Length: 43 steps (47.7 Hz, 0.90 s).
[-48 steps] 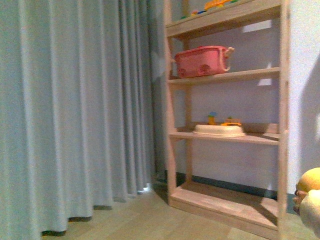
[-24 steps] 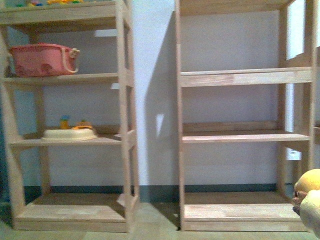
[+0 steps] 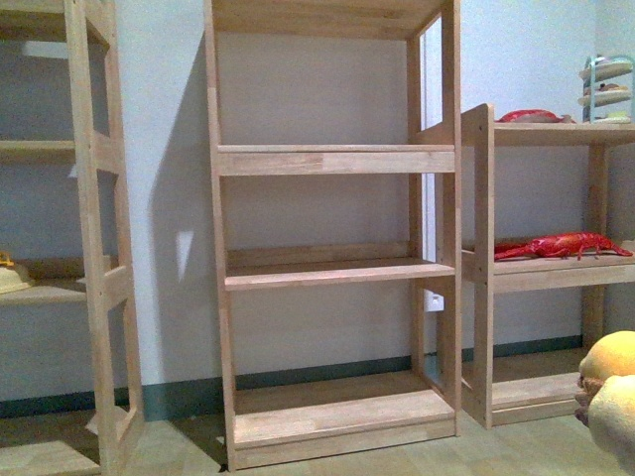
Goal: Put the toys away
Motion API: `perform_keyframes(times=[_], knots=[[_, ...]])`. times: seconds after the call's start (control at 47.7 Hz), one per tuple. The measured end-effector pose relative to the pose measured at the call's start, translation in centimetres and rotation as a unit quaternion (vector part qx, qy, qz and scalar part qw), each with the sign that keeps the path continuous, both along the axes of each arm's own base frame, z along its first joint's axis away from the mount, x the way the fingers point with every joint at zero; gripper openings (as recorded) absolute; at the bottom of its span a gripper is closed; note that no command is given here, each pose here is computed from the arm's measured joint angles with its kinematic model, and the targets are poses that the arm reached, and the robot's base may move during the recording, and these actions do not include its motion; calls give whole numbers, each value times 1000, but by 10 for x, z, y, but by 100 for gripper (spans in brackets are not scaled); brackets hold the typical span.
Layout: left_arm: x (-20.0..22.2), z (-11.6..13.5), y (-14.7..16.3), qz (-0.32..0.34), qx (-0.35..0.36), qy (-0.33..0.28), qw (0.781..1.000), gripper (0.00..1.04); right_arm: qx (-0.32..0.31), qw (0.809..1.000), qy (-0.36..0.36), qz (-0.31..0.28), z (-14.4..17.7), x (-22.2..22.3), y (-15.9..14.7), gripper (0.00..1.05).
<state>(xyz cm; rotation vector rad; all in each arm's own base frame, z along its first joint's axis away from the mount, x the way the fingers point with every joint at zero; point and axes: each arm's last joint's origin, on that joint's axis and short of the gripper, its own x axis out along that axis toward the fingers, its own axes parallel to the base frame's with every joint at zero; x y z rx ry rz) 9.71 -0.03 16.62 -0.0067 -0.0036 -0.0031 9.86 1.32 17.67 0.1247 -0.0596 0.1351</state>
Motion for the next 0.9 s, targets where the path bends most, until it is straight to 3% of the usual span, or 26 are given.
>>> perform_keyframes(times=[0.901], knots=[[0, 0, 0, 0, 0, 0, 1000, 99, 0, 1000, 0, -2, 0, 0, 0, 19]])
